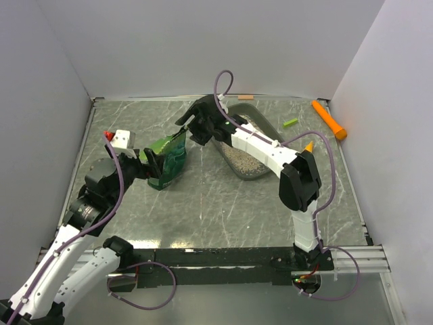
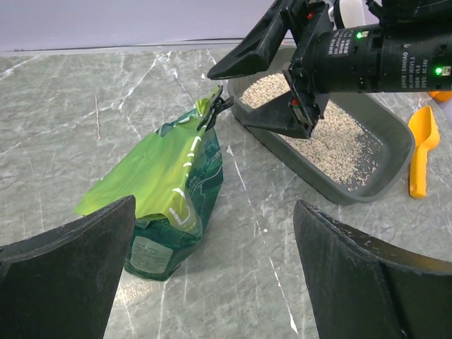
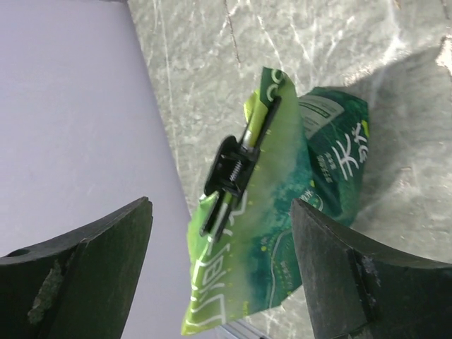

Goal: Fill the litter box with clean litter

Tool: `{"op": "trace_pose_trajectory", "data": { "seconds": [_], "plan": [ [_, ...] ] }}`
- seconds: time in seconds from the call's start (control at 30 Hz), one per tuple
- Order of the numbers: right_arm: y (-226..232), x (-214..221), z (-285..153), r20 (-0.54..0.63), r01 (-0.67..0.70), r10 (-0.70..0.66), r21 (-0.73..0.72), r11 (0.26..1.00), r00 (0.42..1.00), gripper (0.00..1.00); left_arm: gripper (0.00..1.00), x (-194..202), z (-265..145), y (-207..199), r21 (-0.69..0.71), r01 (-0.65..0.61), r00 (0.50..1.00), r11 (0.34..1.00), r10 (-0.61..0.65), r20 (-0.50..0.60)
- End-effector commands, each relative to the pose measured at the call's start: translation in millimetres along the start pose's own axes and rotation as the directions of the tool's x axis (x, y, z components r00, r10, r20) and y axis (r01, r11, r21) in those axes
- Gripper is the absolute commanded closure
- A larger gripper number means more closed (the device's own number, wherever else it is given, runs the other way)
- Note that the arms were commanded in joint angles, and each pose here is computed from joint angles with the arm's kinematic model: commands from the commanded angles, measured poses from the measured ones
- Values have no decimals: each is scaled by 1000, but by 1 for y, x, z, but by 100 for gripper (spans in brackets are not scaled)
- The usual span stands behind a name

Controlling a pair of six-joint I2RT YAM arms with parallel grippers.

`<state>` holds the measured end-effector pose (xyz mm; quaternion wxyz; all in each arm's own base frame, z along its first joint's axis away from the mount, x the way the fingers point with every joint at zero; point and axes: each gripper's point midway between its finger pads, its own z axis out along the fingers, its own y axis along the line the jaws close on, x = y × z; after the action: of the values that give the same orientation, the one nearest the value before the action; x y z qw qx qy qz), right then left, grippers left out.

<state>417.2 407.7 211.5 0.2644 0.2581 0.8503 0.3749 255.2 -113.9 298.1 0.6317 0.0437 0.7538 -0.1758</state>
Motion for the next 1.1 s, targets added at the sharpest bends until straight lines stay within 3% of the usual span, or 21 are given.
{"op": "trace_pose_trajectory", "data": {
  "seconds": [0.0,0.17,0.3,1.07],
  "plan": [
    [16,-1,13,-23,-32,31,-53,998,999,16,3,-3,2,-2,5,15,1000,1000,-15,12],
    [16,0,20,-31,-45,44,-53,998,999,23,3,-3,2,-2,4,13,1000,1000,-13,13],
    [15,1,22,-32,-42,41,-54,998,999,35,3,-3,2,-2,5,13,1000,1000,-13,12],
    [11,-18,5,-11,-52,51,-76,996,999,47,3,1,4,-2,8,8,1000,1000,-8,-4]
  ]
}}
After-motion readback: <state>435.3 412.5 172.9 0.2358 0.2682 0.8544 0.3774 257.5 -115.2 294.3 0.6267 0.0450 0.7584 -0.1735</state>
